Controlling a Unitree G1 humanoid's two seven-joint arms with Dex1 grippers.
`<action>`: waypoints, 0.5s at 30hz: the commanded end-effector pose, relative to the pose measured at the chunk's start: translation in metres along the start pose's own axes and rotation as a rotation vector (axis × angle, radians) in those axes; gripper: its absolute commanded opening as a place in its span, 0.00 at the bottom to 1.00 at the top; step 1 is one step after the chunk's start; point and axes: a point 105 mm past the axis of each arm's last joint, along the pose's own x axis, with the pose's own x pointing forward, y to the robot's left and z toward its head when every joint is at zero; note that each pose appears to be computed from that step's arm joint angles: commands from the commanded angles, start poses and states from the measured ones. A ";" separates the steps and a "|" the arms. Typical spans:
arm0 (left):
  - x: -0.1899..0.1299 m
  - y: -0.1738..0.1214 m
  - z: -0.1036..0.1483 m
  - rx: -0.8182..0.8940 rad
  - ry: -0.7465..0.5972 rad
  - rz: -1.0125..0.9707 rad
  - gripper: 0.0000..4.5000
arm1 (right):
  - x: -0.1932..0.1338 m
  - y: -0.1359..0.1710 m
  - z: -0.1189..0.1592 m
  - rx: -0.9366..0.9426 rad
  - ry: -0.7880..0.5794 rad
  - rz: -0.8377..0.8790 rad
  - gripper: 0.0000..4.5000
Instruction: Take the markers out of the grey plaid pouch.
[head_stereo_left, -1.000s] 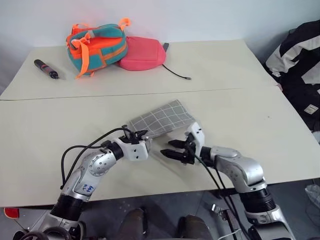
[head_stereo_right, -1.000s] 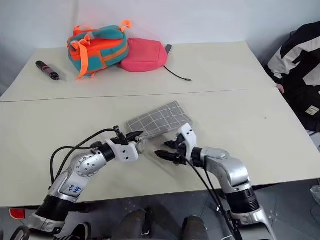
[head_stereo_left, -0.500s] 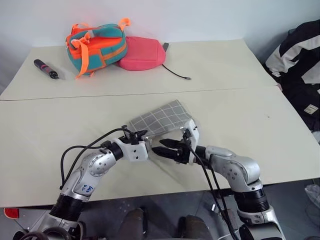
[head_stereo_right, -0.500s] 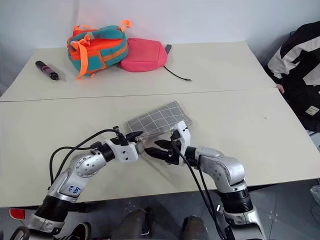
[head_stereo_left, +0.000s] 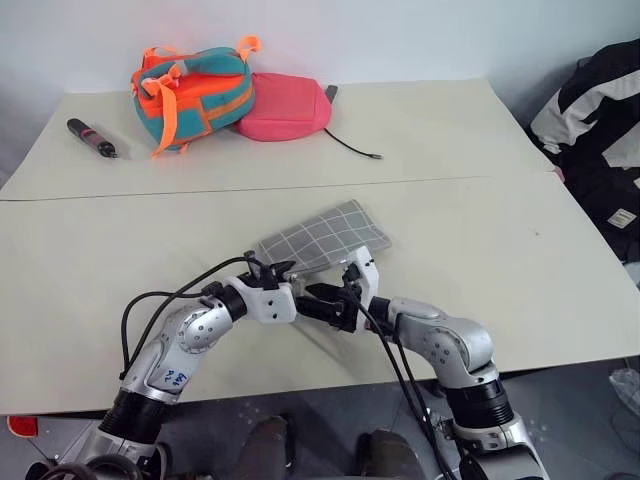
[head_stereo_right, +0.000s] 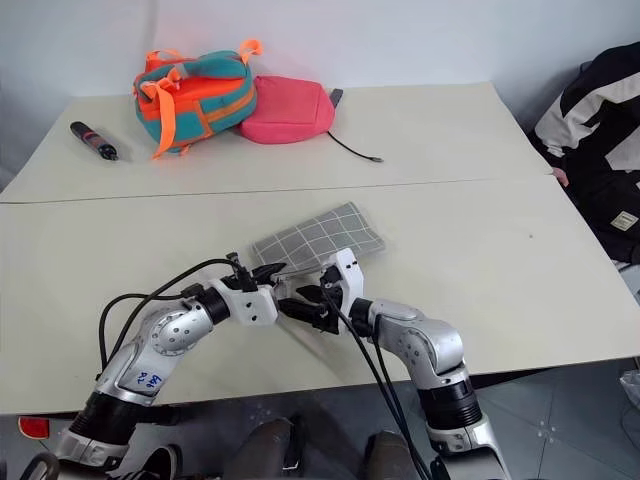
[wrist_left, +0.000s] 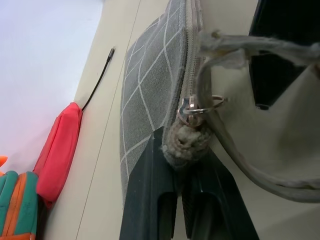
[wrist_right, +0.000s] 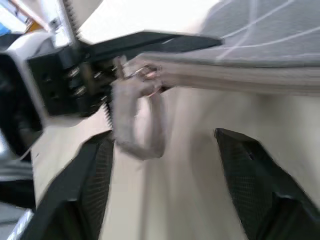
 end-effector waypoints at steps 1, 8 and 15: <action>0.000 -0.010 0.006 -0.002 -0.015 -0.028 0.00 | 0.000 0.005 0.011 -0.005 -0.048 0.020 0.40; -0.001 -0.010 0.005 -0.001 -0.012 -0.027 0.00 | -0.007 -0.002 0.012 -0.022 -0.049 -0.006 0.01; -0.003 -0.009 0.002 -0.004 -0.002 -0.022 0.00 | -0.018 -0.011 0.015 -0.030 -0.048 -0.021 0.01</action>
